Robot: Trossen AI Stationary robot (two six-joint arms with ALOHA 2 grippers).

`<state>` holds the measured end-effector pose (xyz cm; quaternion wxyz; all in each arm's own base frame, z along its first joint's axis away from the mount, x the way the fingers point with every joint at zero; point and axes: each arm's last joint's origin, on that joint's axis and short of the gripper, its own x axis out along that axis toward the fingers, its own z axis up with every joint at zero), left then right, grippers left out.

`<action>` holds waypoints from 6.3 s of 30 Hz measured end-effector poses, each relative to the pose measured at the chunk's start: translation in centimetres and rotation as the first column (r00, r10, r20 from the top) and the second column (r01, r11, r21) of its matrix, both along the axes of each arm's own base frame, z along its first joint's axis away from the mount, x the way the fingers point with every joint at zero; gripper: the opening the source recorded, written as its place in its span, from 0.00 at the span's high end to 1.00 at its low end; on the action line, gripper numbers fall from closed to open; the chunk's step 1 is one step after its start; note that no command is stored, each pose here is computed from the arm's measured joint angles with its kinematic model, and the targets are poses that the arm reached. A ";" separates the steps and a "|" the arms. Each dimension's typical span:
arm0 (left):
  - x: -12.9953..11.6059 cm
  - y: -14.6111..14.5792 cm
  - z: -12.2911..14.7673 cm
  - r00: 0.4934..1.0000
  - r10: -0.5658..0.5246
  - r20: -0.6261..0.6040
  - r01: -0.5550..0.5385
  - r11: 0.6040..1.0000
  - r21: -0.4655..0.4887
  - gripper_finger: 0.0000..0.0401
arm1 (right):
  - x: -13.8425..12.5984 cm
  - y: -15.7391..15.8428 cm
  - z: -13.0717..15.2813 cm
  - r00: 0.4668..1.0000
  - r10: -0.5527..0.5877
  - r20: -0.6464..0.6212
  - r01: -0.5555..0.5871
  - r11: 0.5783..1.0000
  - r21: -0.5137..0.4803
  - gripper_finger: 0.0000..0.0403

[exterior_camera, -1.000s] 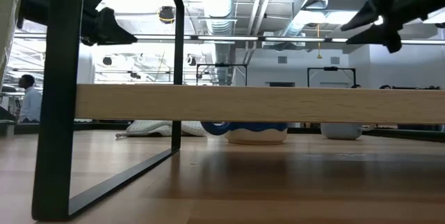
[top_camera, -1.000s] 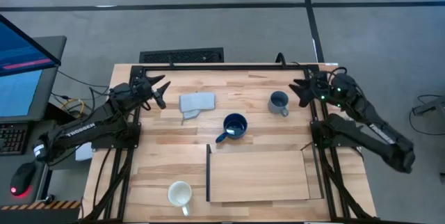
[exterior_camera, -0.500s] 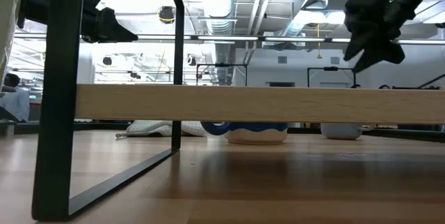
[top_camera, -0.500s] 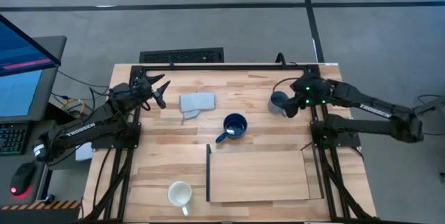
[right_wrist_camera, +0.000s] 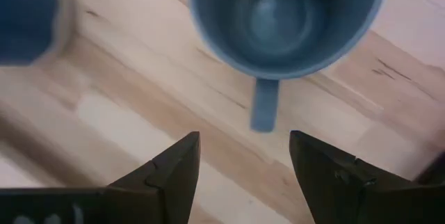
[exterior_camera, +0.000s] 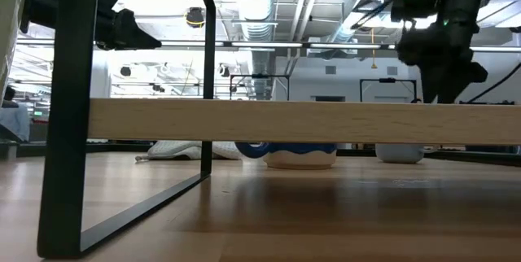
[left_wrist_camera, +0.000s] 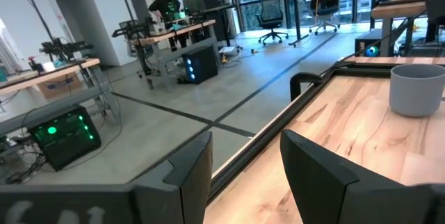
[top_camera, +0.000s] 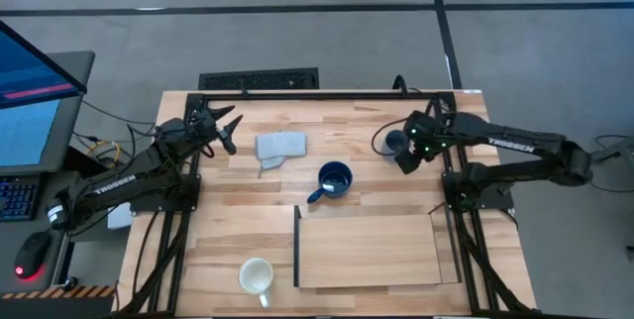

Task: Stack small to large cups/mugs on shelf
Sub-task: Put the blue mug on the shelf

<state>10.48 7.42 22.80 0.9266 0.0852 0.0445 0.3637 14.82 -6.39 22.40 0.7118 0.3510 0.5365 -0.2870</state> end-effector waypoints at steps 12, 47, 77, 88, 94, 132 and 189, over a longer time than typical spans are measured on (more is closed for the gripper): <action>0.0 0.0 0.0 1.000 0.000 0.000 0.000 1.000 0.000 0.59 | 1.6 -1.0 -2.4 0.988 -0.012 -0.155 0.011 1.000 -0.010 0.39; 0.0 0.0 -0.1 1.000 0.005 -0.016 -0.005 1.000 0.002 0.59 | 2.9 -1.5 -3.4 0.988 -0.003 -0.156 0.001 1.000 -0.014 0.85; 0.0 0.0 -0.1 1.000 0.004 -0.015 -0.004 1.000 0.001 0.59 | 5.2 11.2 7.4 0.981 -0.160 -0.111 0.171 0.980 0.098 0.86; 0.0 0.0 -0.6 0.999 0.003 -0.051 -0.004 1.000 -0.031 0.59 | 3.6 19.0 6.3 0.934 -0.307 -0.185 0.338 0.926 0.169 0.86; 0.0 0.0 -0.6 0.999 -0.001 -0.041 -0.001 0.999 -0.043 0.59 | 4.7 21.9 4.4 0.929 -0.288 -0.232 0.335 0.920 0.202 0.86; 0.0 0.0 -0.6 1.000 -0.009 -0.023 0.008 0.998 -0.065 0.59 | 7.5 29.5 1.3 0.816 -0.446 -0.369 0.492 0.869 0.038 0.75; 0.0 -0.1 -1.0 0.998 -0.011 -0.066 0.006 0.996 -0.085 0.59 | 14.5 9.6 8.4 0.994 -0.016 0.106 0.030 0.991 -0.132 0.54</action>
